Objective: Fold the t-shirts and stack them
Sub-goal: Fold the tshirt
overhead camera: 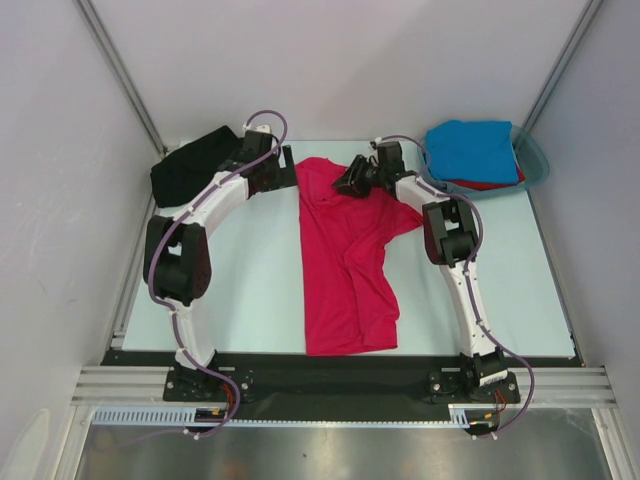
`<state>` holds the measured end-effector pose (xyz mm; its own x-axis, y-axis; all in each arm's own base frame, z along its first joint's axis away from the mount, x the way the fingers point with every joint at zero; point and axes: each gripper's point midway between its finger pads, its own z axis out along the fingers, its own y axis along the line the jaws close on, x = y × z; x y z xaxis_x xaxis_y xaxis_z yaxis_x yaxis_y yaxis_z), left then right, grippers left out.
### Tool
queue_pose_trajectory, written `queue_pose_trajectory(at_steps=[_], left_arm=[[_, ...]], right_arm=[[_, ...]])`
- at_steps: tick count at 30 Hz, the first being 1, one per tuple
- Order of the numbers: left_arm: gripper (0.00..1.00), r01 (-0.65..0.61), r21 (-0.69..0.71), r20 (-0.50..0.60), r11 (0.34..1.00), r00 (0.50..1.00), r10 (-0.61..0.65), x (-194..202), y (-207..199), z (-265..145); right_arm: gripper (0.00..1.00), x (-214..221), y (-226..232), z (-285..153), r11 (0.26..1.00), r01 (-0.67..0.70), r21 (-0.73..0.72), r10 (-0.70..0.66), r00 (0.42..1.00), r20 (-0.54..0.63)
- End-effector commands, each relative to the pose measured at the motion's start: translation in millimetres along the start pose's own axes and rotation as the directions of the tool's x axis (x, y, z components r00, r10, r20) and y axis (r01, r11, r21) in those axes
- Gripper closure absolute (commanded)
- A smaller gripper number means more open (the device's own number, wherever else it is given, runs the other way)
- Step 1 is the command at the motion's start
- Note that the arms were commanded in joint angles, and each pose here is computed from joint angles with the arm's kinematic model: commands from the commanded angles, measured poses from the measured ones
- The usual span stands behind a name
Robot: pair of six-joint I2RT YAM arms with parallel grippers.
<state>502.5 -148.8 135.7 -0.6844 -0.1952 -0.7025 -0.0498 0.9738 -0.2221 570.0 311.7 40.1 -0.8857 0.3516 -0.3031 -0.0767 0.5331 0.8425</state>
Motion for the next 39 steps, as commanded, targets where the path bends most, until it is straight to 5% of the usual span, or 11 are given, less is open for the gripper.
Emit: queue_pose_trajectory(at_steps=[1,8,13,18,39], left_arm=[[0.00,0.024,0.039,0.060,0.999,0.998,-0.026,-23,-6,-15],[0.00,0.022,0.037,0.060,0.999,0.998,-0.024,-24,-6,-14],[0.00,0.020,0.029,0.053,0.999,0.998,-0.022,-24,-4,-14],[0.00,0.022,0.028,0.055,0.999,0.998,-0.023,-25,-2,-14],[0.00,0.039,0.084,0.036,0.996,0.998,-0.042,-22,-12,-11]], right_arm=[[0.58,-11,16,-1,0.997,0.075,0.023,-0.076,0.996,0.036],[0.59,-17,11,17,0.998,0.055,0.006,-0.056,0.998,0.037],[0.69,-17,8,30,0.999,0.052,0.001,-0.052,0.998,0.041],[1.00,-20,8,29,0.997,0.075,0.005,-0.075,0.996,0.050],[1.00,-85,63,-51,0.948,0.308,0.086,-0.319,0.927,0.198]])
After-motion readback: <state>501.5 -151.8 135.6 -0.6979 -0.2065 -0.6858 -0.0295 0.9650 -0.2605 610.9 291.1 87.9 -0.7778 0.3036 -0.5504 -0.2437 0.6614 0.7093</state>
